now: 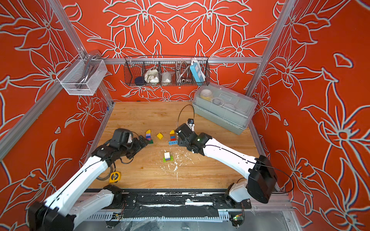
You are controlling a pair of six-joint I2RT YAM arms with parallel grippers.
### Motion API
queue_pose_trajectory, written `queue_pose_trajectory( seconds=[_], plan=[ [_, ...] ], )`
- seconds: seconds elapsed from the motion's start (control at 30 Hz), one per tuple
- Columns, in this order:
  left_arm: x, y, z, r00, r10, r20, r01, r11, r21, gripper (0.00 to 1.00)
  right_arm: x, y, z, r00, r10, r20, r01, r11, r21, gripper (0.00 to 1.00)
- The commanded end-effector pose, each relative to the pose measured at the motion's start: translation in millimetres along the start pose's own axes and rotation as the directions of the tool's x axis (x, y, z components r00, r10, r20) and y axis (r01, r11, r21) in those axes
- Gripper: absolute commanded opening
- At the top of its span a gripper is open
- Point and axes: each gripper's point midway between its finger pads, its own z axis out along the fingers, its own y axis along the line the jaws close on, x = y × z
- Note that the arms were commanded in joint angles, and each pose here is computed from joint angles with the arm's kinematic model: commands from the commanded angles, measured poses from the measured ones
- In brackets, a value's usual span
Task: Assemble the number 1 with lego
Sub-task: Assemble the lego brick with the lego brick, then pick up the lego brick from the center of the board.
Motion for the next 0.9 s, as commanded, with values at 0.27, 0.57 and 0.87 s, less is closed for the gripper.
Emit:
queue_pose_trajectory(
  seconds=[0.27, 0.57, 0.87],
  plan=[
    [-20, -41, 77, 0.983, -0.012, -0.185, -0.062, 0.919, -0.390, 0.96, -36, -7, -5, 0.988, 0.012, 0.156, -0.004, 0.999, -0.053, 0.94],
    [-24, -31, 110, 0.972, -0.187, -0.142, 0.068, 0.803, -0.593, 0.72, -40, -17, -16, 0.976, 0.031, 0.214, -0.020, 0.998, -0.051, 0.93],
    [-20, -29, 136, 0.946, -0.312, -0.089, 0.197, 0.771, -0.606, 0.75, -40, -18, -20, 0.973, 0.053, 0.226, -0.034, 0.996, -0.086, 0.93]
  ],
)
